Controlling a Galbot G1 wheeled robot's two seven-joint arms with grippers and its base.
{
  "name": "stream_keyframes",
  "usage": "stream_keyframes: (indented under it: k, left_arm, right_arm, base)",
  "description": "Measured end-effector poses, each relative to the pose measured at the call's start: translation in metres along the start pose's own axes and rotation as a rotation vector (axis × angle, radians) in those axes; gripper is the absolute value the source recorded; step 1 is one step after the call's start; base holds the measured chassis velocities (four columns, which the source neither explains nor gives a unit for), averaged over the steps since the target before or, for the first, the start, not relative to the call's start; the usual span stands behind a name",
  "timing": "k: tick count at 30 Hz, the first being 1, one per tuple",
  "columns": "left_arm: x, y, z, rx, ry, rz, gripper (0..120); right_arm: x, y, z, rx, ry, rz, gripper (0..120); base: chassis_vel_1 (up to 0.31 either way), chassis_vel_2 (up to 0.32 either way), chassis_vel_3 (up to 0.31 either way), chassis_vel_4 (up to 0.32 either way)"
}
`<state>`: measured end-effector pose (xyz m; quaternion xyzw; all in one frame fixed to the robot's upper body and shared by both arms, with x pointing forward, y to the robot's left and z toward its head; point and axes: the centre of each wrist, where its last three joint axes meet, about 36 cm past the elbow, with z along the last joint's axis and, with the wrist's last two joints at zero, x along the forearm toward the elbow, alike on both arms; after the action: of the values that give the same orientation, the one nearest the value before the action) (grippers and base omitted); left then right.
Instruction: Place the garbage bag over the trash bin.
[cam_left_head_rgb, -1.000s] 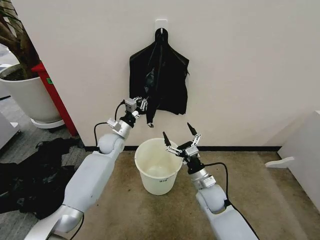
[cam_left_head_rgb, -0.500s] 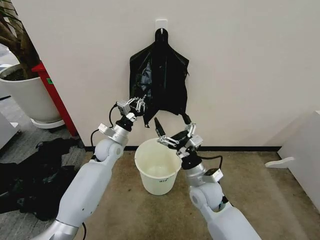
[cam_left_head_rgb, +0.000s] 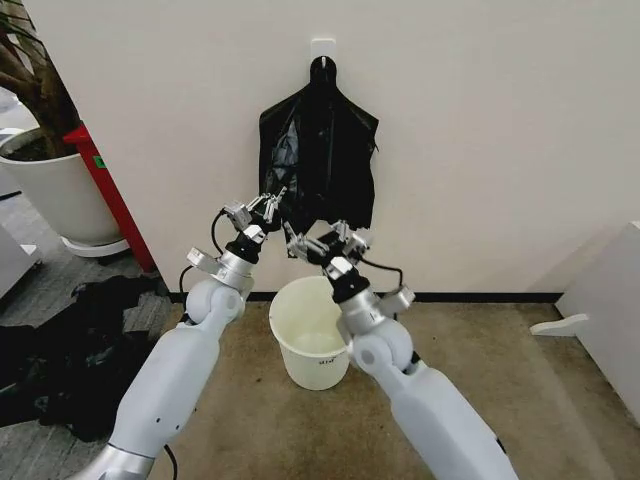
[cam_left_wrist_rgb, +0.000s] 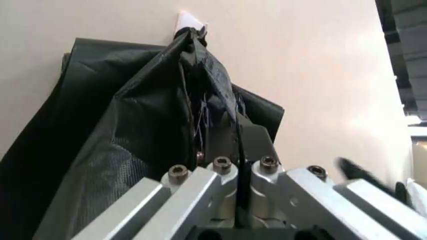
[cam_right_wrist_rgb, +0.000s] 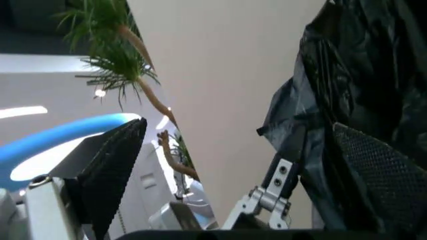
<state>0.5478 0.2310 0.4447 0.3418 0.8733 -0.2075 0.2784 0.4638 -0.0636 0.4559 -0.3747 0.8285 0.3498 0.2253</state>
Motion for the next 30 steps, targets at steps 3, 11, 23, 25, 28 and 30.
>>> stream_keyframes:
  k: [3,11,23,25,28,30]
  left_arm:
    - [0.0,-0.001,0.001,0.023,-0.001,-0.005,0]
    - [-0.001,-0.003,0.004,0.047,-0.004,0.004,0]
    - [0.001,0.005,-0.006,0.074,-0.023,0.033,0]
    - [0.002,0.007,-0.007,0.075,-0.026,0.034,0]
    - [0.004,0.009,-0.009,0.079,-0.03,0.031,0]
    - [0.005,0.009,-0.01,0.081,-0.032,0.03,0]
  right_arm:
    - [-0.008,-0.007,0.005,-0.009,0.004,0.023,100]
    - [-0.011,-0.017,0.006,0.025,0.05,0.11,100]
    - [-0.004,-0.045,-0.003,0.147,0.108,0.234,100]
    - [-0.003,-0.049,-0.003,0.162,0.111,0.239,100]
    - [-0.002,-0.054,-0.002,0.199,0.125,0.239,100]
    - [0.0,-0.056,-0.001,0.218,0.132,0.238,100]
  base:
    - [0.0,0.0,0.0,0.0]
    - [0.0,0.0,0.0,0.0]
    - [0.0,0.0,0.0,0.0]
    - [0.0,0.0,0.0,0.0]
    - [0.0,0.0,0.0,0.0]
    - [0.0,0.0,0.0,0.0]
